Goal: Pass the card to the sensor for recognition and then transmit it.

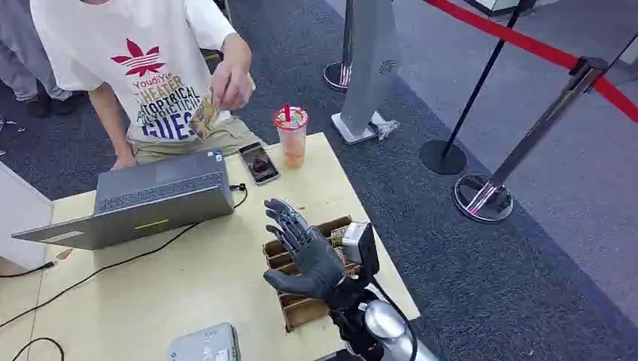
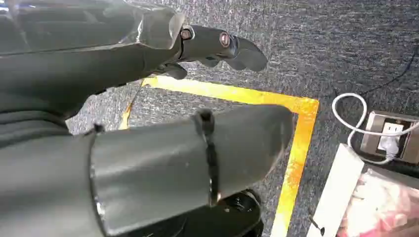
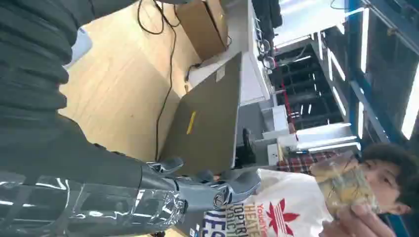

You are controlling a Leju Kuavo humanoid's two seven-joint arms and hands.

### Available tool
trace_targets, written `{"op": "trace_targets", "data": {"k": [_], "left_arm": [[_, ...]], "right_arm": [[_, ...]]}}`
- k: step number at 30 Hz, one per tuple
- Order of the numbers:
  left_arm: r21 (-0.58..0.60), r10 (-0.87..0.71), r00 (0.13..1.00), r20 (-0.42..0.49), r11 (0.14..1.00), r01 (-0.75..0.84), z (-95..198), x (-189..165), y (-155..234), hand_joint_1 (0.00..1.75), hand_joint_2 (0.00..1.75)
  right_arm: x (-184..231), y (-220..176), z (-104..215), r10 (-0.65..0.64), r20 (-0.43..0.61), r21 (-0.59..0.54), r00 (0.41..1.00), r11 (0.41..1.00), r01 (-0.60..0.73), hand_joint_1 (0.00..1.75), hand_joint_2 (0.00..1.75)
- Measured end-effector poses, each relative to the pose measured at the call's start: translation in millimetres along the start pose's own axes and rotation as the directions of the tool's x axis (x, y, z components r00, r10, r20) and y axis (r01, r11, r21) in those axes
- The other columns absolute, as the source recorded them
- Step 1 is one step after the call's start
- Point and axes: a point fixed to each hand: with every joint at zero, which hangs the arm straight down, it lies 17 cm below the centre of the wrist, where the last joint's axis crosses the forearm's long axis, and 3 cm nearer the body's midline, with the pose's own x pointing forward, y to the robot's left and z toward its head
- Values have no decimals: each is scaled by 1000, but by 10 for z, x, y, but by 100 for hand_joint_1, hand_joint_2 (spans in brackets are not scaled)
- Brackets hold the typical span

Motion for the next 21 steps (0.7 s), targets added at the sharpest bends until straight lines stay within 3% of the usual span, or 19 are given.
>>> {"op": "trace_targets", "data": {"k": [8, 11, 16, 21], "left_arm": [[6, 0, 1000, 0, 1000, 0, -1, 0, 10, 0, 0], [16, 3, 1000, 0, 1000, -3, -3, 0, 26, 0, 0], [22, 6, 1000, -1, 1000, -6, -1, -6, 24, 0, 0], [18, 6, 1000, -2, 1000, -6, 7, -13, -13, 0, 0]], "right_arm": [[7, -56, -31, 91, 13, -25, 996, 996, -91, 0, 175], [38, -142, -66, 244, 35, -66, 969, 968, -241, 0, 175], [125, -256, -105, 519, 59, -140, 853, 850, -507, 0, 175], [304, -249, -143, 732, 112, -217, 672, 678, -703, 0, 175]]}}
